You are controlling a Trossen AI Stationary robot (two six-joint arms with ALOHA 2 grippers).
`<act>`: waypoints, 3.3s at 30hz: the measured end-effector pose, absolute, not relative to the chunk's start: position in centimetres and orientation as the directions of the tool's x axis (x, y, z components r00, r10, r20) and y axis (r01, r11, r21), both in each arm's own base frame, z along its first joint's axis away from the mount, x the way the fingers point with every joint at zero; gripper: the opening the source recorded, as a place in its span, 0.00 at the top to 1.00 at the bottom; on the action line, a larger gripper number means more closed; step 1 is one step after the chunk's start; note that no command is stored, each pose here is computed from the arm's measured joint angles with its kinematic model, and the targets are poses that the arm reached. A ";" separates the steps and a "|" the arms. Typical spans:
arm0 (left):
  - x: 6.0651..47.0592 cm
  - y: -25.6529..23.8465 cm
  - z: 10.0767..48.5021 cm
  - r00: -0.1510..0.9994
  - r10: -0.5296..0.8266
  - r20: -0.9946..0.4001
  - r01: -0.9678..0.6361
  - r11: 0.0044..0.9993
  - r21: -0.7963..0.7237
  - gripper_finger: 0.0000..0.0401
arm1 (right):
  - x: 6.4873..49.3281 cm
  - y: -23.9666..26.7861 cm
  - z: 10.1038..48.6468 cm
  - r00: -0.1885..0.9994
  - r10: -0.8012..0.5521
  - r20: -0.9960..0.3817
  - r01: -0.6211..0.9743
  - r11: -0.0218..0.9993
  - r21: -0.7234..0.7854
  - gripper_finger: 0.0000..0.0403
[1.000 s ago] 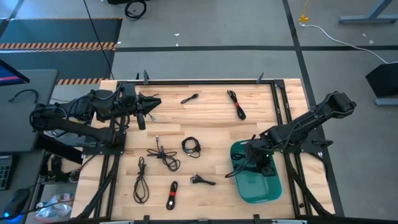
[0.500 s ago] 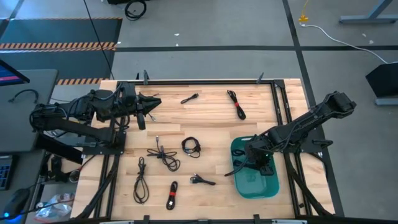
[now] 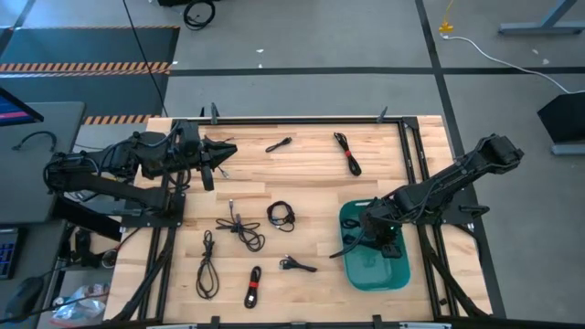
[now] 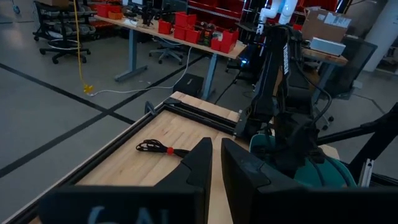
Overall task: Pick and place USB-C Cables
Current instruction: Put the black charger cable into the green bin
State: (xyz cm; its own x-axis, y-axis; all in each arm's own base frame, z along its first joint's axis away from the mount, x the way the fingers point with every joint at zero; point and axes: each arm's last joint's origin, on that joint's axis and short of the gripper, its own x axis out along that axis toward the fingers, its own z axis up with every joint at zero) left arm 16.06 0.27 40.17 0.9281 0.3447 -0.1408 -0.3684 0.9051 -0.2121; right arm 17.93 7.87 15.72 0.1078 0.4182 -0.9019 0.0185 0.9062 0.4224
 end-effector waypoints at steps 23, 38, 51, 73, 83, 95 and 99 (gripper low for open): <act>16.1 0.3 40.2 0.928 0.345 -0.141 -0.368 0.905 -0.212 0.90 | 18.3 8.2 16.4 0.144 0.380 -0.914 0.116 0.910 0.397 0.68; 16.1 0.3 40.2 0.928 0.345 -0.142 -0.369 0.905 -0.212 0.90 | 18.8 8.6 17.8 0.150 0.364 -0.919 0.119 0.916 0.382 0.68; 16.1 0.3 40.2 0.928 0.345 -0.142 -0.369 0.905 -0.212 0.90 | 18.4 8.4 17.7 0.112 0.353 -0.929 0.170 0.914 0.368 0.68; 16.1 0.3 40.1 0.928 0.345 -0.143 -0.369 0.905 -0.210 0.90 | 18.6 8.1 17.6 0.157 0.272 -0.949 0.200 0.933 0.300 0.58; 16.1 0.3 40.1 0.927 0.345 -0.149 -0.370 0.906 -0.206 0.90 | 20.6 7.9 18.4 0.272 0.474 -0.837 0.316 0.778 0.543 0.58; 16.0 0.3 39.9 0.923 0.345 -0.170 -0.375 0.906 -0.197 0.90 | 23.5 8.0 22.1 0.487 0.494 -0.720 0.179 0.750 0.636 0.59; 16.0 0.3 39.6 0.917 0.345 -0.199 -0.382 0.904 -0.190 0.90 | 24.7 7.7 25.9 0.581 0.390 -0.714 0.114 0.830 0.546 0.60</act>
